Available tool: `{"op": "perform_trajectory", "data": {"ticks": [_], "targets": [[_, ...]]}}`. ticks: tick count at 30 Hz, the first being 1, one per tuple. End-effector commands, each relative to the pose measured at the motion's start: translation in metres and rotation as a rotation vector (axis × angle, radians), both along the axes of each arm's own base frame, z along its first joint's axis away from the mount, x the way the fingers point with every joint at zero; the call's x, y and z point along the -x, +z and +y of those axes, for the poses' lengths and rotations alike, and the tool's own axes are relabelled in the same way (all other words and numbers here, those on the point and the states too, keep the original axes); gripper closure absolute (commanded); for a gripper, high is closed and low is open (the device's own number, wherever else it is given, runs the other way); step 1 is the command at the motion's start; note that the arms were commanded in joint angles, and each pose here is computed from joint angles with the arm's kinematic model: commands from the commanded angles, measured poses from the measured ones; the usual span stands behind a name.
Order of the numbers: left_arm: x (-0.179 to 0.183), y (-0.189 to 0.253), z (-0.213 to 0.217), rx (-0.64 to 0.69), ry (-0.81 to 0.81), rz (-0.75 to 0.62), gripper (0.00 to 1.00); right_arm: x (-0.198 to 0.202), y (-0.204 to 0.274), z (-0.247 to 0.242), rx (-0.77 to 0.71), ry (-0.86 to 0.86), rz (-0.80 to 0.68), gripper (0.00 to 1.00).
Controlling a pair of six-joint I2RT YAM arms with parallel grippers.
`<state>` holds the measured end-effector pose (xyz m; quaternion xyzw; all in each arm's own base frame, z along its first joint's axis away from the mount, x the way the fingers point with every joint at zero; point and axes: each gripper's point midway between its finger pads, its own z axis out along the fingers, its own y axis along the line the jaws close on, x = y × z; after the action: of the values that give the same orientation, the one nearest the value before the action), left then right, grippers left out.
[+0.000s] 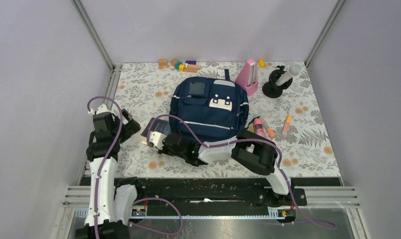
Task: Pack the student bag
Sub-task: Pick up the book from the center of the board.
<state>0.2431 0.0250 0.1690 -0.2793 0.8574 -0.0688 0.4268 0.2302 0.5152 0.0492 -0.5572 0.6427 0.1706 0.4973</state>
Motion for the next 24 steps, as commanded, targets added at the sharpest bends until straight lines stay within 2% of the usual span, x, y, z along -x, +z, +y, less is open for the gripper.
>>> {"op": "perform_trajectory", "data": {"ticks": [1,8,12,17,24], "targets": [[0.006,-0.012,-0.002,0.065,0.066,-0.011,0.01,-0.047,0.068,-0.014,-0.147,-0.259,-0.089,1.00],[0.013,-0.030,-0.004,0.154,0.169,-0.011,0.01,-0.065,0.078,-0.025,-0.229,-0.367,-0.040,1.00],[0.009,-0.056,-0.018,0.282,0.180,-0.012,0.01,-0.067,0.080,-0.027,-0.252,-0.380,-0.026,1.00],[-0.015,-0.056,-0.042,0.456,0.117,-0.158,0.01,-0.064,0.081,-0.029,-0.271,-0.376,-0.015,1.00],[-0.027,-0.044,-0.049,0.500,0.063,-0.275,0.01,-0.063,0.082,-0.028,-0.277,-0.370,-0.006,1.00]]}}
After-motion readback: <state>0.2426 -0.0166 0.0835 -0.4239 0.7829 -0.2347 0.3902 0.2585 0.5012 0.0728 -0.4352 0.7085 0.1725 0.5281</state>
